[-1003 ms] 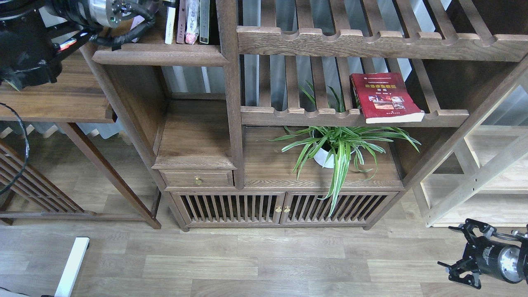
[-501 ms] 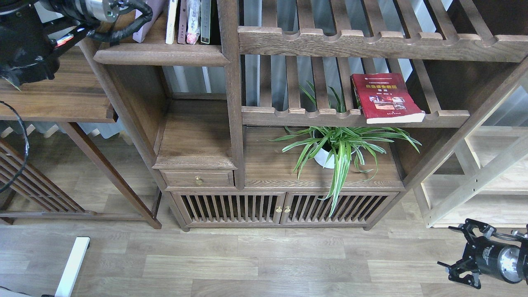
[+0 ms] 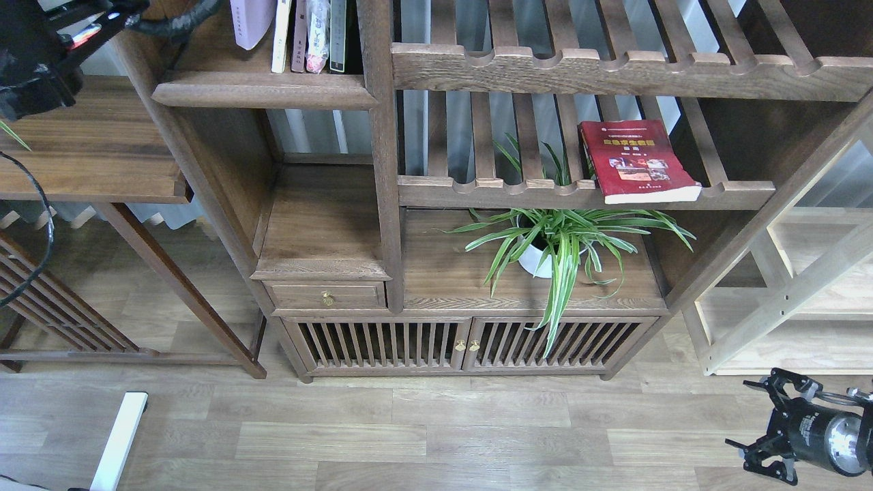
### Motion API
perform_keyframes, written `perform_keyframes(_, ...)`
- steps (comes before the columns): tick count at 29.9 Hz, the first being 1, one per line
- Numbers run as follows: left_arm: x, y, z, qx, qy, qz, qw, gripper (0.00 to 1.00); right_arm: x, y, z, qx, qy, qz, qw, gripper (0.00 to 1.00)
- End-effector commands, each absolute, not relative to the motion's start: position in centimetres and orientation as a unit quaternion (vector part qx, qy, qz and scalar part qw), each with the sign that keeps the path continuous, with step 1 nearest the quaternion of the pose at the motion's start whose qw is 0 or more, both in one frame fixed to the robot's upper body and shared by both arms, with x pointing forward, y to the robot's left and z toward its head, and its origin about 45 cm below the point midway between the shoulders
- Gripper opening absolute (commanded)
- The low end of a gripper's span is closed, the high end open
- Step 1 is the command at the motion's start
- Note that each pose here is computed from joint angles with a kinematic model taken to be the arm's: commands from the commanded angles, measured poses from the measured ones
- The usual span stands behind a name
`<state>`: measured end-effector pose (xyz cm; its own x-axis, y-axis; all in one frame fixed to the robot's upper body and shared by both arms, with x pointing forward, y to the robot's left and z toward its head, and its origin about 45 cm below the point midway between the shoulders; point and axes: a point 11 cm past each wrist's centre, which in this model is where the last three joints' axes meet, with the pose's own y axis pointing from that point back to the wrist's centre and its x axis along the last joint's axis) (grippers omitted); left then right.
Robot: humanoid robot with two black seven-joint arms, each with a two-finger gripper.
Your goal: Organize books on shelf
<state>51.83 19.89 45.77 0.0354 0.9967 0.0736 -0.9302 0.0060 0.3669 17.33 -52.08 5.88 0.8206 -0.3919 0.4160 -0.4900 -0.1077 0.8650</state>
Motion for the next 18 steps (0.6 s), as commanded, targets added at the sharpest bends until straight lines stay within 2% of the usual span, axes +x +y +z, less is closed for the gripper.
perform_keyframes(1,51.8,19.9,45.4,0.153,0.127,0.684,0.702,0.0,17.3,-52.1,5.9,0.743,-0.297,0.041,0.598,1.0)
perform_keyframes(9,51.6,20.0,45.5,0.13,0.163,0.678,0.705,0.0,17.2,-52.1,5.8,0.743,-0.296,0.04,0.599,1.0)
perform_keyframes(18,51.7,20.6,43.5,0.141,0.178,0.679,0.698,0.0,17.2,-52.1,5.8,0.743,-0.296,0.04,0.599,1.0)
